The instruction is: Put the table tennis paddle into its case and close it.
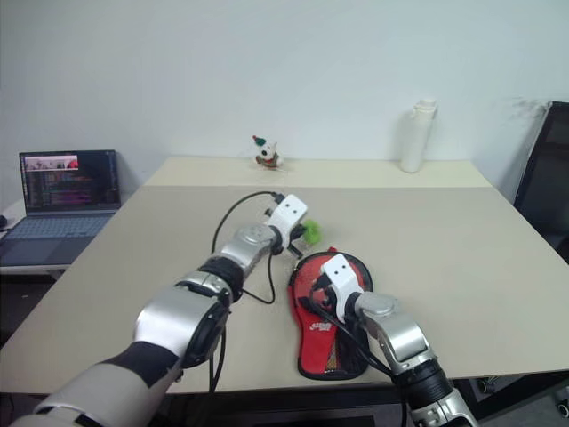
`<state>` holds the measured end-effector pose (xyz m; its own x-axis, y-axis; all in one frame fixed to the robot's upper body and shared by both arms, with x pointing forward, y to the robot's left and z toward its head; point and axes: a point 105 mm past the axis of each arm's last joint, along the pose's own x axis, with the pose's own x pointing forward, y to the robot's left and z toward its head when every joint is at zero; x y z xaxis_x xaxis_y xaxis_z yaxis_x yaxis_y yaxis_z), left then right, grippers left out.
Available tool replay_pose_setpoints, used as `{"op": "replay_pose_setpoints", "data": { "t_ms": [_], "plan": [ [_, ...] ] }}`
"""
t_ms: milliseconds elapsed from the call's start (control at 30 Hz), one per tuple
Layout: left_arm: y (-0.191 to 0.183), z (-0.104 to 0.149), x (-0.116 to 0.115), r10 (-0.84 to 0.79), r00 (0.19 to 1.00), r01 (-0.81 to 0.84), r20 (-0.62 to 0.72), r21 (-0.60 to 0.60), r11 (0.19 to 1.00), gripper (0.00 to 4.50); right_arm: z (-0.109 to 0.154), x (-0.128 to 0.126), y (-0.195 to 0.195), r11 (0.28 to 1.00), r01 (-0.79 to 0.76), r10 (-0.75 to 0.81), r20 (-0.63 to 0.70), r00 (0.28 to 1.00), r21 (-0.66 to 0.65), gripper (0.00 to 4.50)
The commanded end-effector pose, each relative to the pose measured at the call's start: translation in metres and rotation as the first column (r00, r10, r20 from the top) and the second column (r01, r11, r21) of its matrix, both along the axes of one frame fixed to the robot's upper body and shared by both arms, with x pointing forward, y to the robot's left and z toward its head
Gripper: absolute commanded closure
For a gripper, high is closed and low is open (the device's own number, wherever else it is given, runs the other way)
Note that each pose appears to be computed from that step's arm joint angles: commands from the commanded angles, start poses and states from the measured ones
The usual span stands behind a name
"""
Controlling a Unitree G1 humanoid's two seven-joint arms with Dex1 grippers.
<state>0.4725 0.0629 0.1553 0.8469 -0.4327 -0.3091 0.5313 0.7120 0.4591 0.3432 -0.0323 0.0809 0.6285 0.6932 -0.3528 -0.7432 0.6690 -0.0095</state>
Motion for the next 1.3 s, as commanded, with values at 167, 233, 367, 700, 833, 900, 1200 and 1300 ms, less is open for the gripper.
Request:
{"op": "replay_pose_setpoints", "data": {
  "t_ms": [167,233,367,700,833,900,1200,1300],
  "plan": [
    [-0.047,0.033,-0.004,-0.164,0.968,0.13,0.188,0.18,0.975,4.42,-0.072,-0.039,-0.01,0.995,-0.017,-0.008,-0.265,0.964,-0.094,0.72],
    [-0.065,0.034,-0.01,-0.239,0.946,0.181,0.22,0.254,0.95,4.42,-0.076,-0.045,-0.01,0.996,-0.01,-0.015,-0.281,0.96,-0.088,0.72],
    [-0.093,0.046,-0.018,-0.349,0.889,0.228,0.295,0.376,0.898,4.42,-0.078,-0.058,-0.009,0.997,-0.012,-0.011,-0.306,0.952,-0.074,0.72],
    [-0.133,0.059,-0.035,-0.466,0.804,0.269,0.37,0.473,0.839,4.42,-0.082,-0.073,-0.011,0.996,-0.019,-0.01,-0.332,0.943,-0.083,0.72],
    [-0.137,0.063,-0.036,-0.477,0.785,0.245,0.396,0.508,0.826,4.42,-0.083,-0.078,-0.009,0.997,-0.023,-0.005,-0.339,0.941,-0.08,0.72],
    [-0.137,0.063,-0.036,-0.485,0.777,0.236,0.402,0.529,0.815,4.42,-0.083,-0.078,-0.008,0.997,-0.023,-0.006,-0.34,0.941,-0.08,0.72],
    [-0.143,0.062,-0.038,-0.507,0.756,0.222,0.414,0.566,0.794,4.42,-0.083,-0.077,-0.009,0.997,-0.016,-0.013,-0.338,0.941,-0.081,0.72],
    [-0.149,0.058,-0.043,-0.516,0.761,0.264,0.393,0.539,0.8,4.42,-0.083,-0.076,-0.01,0.997,-0.011,-0.018,-0.336,0.942,-0.083,0.72]
  ]
}}
